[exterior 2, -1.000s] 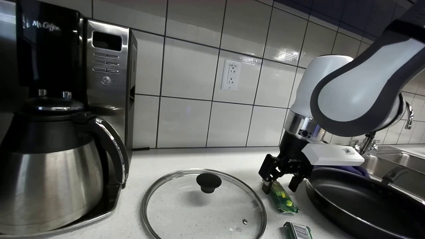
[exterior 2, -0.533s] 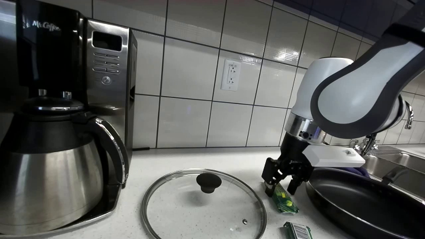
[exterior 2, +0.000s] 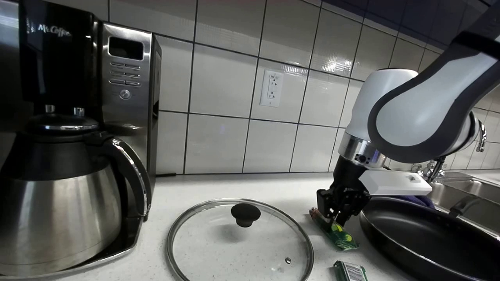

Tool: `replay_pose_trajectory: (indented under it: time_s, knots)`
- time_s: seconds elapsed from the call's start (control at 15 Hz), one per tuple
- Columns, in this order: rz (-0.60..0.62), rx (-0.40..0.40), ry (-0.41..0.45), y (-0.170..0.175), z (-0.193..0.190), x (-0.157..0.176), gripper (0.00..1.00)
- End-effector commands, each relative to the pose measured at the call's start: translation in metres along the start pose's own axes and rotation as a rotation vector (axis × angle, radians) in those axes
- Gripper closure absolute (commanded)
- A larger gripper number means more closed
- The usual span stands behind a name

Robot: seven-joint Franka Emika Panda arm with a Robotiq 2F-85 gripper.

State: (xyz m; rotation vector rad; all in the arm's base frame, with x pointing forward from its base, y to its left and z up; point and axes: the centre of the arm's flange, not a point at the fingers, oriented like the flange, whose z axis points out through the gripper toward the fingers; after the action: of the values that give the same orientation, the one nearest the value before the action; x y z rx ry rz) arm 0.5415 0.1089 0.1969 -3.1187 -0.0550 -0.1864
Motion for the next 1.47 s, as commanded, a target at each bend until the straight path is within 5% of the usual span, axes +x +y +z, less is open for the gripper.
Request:
replay_pose_trajectory:
  time_s: [0.0,0.6,1.4]
  knots:
    - [-0.037,-0.035,0.001,-0.006,-0.008,0.006,0.9]
    - [-0.164,-0.052,0.086,-0.035,-0.065,0.007,0.9]
    - [0.035,-0.105,0.085,0.028,-0.094,-0.053,0.9]
